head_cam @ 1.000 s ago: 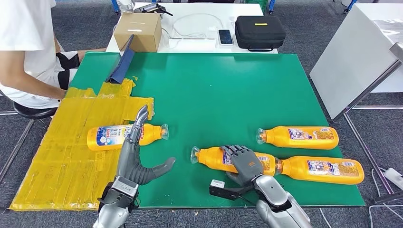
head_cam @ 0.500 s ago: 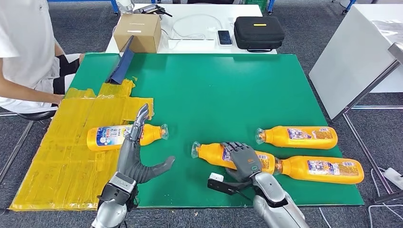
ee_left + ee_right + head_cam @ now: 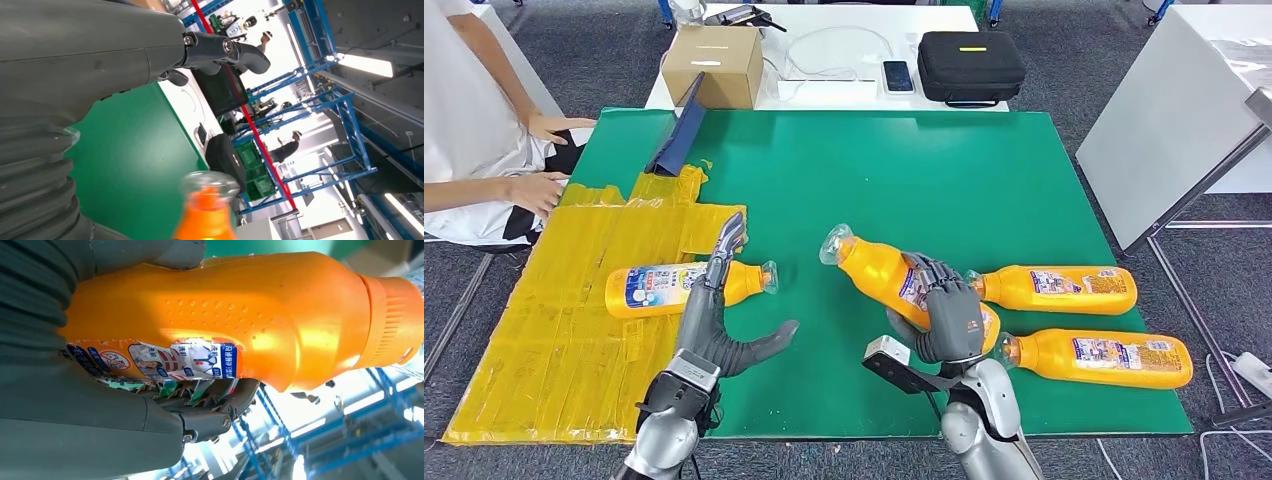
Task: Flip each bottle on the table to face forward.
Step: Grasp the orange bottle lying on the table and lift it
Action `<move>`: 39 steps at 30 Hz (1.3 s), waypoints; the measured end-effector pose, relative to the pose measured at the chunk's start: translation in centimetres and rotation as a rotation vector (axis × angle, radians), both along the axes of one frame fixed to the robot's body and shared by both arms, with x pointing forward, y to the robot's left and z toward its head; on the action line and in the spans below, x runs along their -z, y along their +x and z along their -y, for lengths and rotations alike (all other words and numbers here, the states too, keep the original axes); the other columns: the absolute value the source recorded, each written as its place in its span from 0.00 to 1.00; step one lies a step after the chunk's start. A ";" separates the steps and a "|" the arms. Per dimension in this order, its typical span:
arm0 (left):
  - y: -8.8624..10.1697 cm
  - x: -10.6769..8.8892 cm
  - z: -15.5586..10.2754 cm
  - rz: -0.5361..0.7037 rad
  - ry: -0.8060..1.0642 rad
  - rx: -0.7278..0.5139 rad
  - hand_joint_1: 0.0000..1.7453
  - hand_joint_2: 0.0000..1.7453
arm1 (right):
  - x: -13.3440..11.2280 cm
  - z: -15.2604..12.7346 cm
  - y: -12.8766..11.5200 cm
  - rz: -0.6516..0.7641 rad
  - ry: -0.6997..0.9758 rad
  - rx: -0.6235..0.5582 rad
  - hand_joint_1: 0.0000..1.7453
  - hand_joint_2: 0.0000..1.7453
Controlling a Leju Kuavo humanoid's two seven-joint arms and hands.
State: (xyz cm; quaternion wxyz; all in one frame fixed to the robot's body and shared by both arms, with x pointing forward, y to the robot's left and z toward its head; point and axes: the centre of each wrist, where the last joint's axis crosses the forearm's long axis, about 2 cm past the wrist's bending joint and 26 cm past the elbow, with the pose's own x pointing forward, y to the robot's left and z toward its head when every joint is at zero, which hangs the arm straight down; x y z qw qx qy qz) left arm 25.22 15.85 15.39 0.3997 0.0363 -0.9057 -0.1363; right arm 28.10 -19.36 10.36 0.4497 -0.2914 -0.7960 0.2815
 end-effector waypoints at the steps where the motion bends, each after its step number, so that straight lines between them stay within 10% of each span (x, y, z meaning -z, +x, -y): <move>1: 0.0 0.0 0.0 -0.002 0.000 0.001 0.00 1.00 | -0.2 0.0 0.0 0.009 0.015 0.004 1.00 1.00; 39: 2.8 1.1 1.7 -0.148 -0.066 0.159 0.00 1.00 | -0.4 -8.6 -1.9 -0.044 0.341 -0.304 1.00 1.00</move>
